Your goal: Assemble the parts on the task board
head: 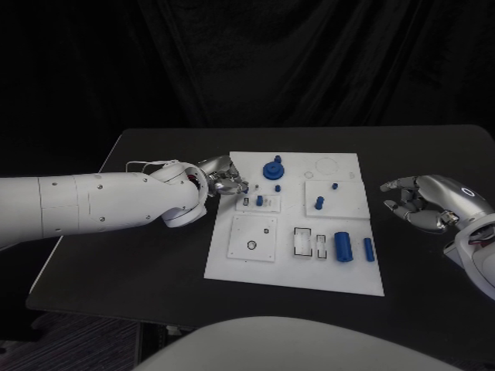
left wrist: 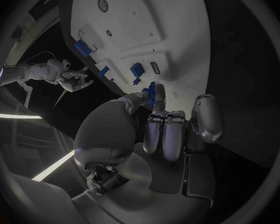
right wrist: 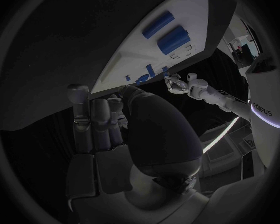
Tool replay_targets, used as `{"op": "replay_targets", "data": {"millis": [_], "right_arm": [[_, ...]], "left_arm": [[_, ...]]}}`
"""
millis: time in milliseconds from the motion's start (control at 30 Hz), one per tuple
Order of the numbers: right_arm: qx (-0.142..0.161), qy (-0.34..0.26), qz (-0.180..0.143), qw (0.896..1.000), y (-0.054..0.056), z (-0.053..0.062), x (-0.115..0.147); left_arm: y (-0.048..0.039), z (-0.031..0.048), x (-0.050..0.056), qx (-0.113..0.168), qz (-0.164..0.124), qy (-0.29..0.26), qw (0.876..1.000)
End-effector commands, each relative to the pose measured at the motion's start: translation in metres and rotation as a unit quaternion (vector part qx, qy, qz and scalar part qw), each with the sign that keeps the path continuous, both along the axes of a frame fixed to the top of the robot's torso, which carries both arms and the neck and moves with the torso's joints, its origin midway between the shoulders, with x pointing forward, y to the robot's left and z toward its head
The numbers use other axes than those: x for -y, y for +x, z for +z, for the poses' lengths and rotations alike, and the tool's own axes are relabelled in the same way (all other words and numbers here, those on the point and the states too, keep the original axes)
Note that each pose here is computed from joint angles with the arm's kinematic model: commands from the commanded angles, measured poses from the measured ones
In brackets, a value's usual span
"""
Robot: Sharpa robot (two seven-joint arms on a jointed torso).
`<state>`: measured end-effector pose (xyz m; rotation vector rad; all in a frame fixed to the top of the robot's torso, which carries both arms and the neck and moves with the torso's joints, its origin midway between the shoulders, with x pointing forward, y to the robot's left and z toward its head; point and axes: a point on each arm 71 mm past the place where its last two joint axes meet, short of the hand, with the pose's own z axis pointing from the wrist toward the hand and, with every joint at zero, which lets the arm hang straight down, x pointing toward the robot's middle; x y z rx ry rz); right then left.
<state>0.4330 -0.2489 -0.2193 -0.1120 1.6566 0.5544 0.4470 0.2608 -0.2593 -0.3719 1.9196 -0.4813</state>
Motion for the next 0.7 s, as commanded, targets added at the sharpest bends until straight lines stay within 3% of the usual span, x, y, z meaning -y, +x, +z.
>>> {"op": "replay_targets", "data": {"millis": [33,700], "right_arm": [[0.004,0.002,-0.005,1.0,-0.0007,0.0003,0.0008],[0.004,0.002,-0.004,1.0,-0.0005,0.0001,0.0003]], "left_arm": [[-0.001,-0.0015,0.0011,-0.001,-0.003,-0.006,1.0],[-0.0079,-0.0103,0.0021,-0.041,-0.006,0.004,0.999]]}}
